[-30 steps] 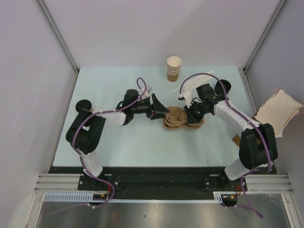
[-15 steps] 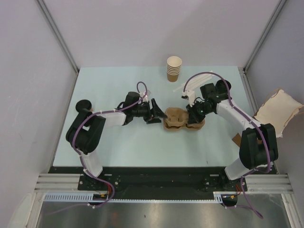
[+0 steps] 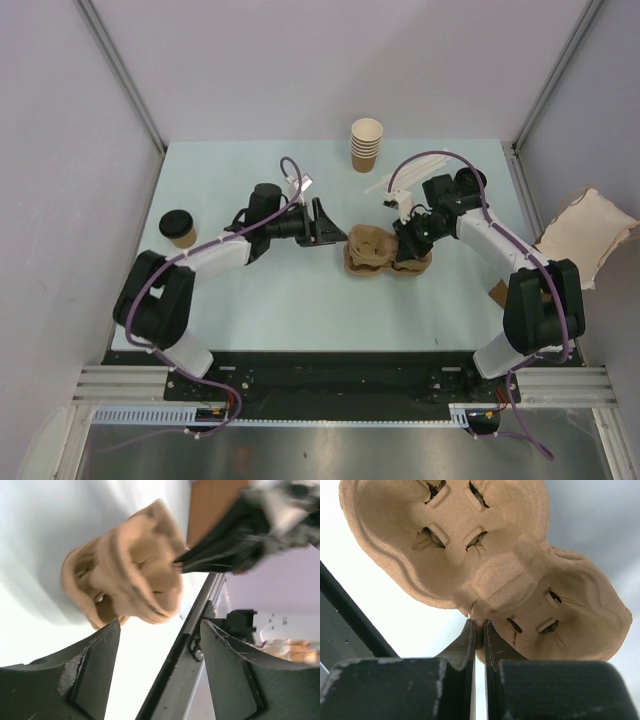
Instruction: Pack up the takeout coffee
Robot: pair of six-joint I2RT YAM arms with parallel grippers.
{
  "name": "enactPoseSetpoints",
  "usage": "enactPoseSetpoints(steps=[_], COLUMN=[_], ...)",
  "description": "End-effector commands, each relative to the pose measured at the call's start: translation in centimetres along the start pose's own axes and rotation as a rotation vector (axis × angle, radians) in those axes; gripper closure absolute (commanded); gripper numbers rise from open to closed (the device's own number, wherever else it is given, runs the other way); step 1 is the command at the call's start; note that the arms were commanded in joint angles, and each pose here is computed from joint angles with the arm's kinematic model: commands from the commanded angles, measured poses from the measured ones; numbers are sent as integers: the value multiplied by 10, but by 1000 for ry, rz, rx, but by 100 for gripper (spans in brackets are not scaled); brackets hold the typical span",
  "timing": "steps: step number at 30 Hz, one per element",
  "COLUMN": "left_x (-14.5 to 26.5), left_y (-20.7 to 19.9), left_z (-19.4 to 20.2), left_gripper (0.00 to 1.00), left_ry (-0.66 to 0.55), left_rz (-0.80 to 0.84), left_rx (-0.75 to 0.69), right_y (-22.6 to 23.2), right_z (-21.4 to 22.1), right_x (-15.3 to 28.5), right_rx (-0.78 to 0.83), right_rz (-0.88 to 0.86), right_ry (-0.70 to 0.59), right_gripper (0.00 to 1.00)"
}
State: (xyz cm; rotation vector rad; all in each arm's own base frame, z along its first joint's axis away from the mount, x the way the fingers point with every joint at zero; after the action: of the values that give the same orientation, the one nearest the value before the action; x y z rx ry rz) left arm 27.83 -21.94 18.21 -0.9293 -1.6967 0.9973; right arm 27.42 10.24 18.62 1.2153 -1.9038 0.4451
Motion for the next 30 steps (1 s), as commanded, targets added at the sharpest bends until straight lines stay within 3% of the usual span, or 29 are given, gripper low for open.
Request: enactPoseSetpoints(steps=[1,11,19,24,30], left_x=[26,22,21,21,21], left_y=[-40,-32,-28,-27,-26], left_z=[-9,-1,2,3,4], left_gripper=[29,29,29,29,29], left_ry=[-42,1,6,5,5], left_rz=[61,-3,-2,2,2], left_rx=[-336,-363,-341,-338,-331], right_y=[-2,-2,-3,-3,-2], right_z=[-11,-10,-10,-11,-13], right_x=[2,-6,-9,-12,-17], right_rx=[0,-9,-15,-7,19], right_rz=[-2,-15,-8,9,40], right_ry=[-27,-6,-5,12,40], right_gripper=[92,74,75,67,66])
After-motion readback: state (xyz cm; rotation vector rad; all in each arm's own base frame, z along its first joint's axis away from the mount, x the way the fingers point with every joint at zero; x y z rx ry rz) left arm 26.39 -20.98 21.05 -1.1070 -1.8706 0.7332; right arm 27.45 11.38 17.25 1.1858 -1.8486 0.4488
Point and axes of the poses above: each gripper's point midway between its finger pads, its own x axis back along the fingers, its own y axis along the line the jaws close on, z = x × y, the point moved 10 cm from there along x, back along the fingers, and after that the axes turned 12 degrees about x, right-handed, at the moved point
